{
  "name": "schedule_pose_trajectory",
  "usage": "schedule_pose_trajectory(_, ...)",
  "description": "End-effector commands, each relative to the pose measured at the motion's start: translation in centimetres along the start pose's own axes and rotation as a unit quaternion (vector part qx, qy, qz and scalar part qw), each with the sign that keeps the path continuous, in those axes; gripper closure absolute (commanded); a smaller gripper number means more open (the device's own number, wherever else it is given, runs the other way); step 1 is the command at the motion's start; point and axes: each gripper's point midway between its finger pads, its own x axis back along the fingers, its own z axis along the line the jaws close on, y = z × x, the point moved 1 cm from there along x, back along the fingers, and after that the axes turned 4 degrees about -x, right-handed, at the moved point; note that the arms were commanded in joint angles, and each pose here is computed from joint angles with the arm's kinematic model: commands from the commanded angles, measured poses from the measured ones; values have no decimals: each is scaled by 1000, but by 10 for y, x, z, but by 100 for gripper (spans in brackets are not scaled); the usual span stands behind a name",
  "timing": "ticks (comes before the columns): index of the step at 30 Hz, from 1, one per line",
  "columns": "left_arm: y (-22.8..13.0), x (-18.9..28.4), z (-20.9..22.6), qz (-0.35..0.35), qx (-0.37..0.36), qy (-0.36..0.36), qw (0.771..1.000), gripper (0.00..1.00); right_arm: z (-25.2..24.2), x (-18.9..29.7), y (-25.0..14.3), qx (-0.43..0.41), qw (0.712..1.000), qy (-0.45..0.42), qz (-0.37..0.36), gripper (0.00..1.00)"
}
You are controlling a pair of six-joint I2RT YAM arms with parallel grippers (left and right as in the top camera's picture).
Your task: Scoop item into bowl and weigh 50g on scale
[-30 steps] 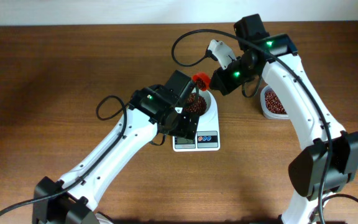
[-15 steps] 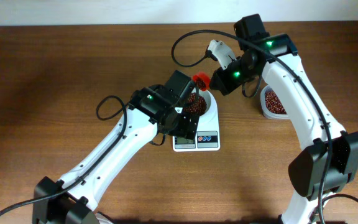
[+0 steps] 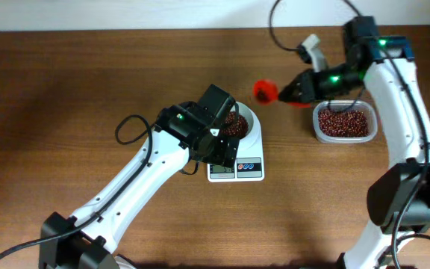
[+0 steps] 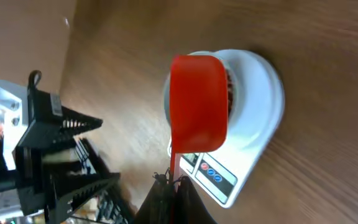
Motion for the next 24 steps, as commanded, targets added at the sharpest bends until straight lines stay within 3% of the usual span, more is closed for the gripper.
schedule_pose_trajectory(1,-2,-4,1,5,6,7,1000,1,-21,42,6,-36,998,2,-49,96)
schedule_pose_trajectory(6,-2,-4,1,5,6,7,1000,1,-92,104,-21,-141,984,-81,-78,96)
schedule_pose_trajectory(11,-2,-4,1,4,6,9,1000,1,-148,124,-57,-274,918,-283,-31,96)
schedule_pose_trajectory(12,-2,-4,1,4,6,9,1000,1,-157,127,-63,-288,889,-356,-18,96)
schedule_pose_trajectory(16,-1,-3,5,1,6,19,1000,1,-158,126,-47,-229,820,-525,-10,96)
schedule_pose_trajectory(19,-1,-3,5,1,6,19,1000,1,-152,125,-39,-198,794,-574,-11,96)
schedule_pose_trajectory(21,-1,-3,5,1,6,19,1000,1,-151,123,-38,-196,796,-573,-10,95)
schedule_pose_trajectory(22,-1,-3,5,1,6,19,1000,1,-144,105,-33,-201,829,-522,-17,96)
schedule_pose_trajectory(24,-1,-3,5,1,6,19,1000,1,-84,38,-3,-143,955,-258,-24,96)
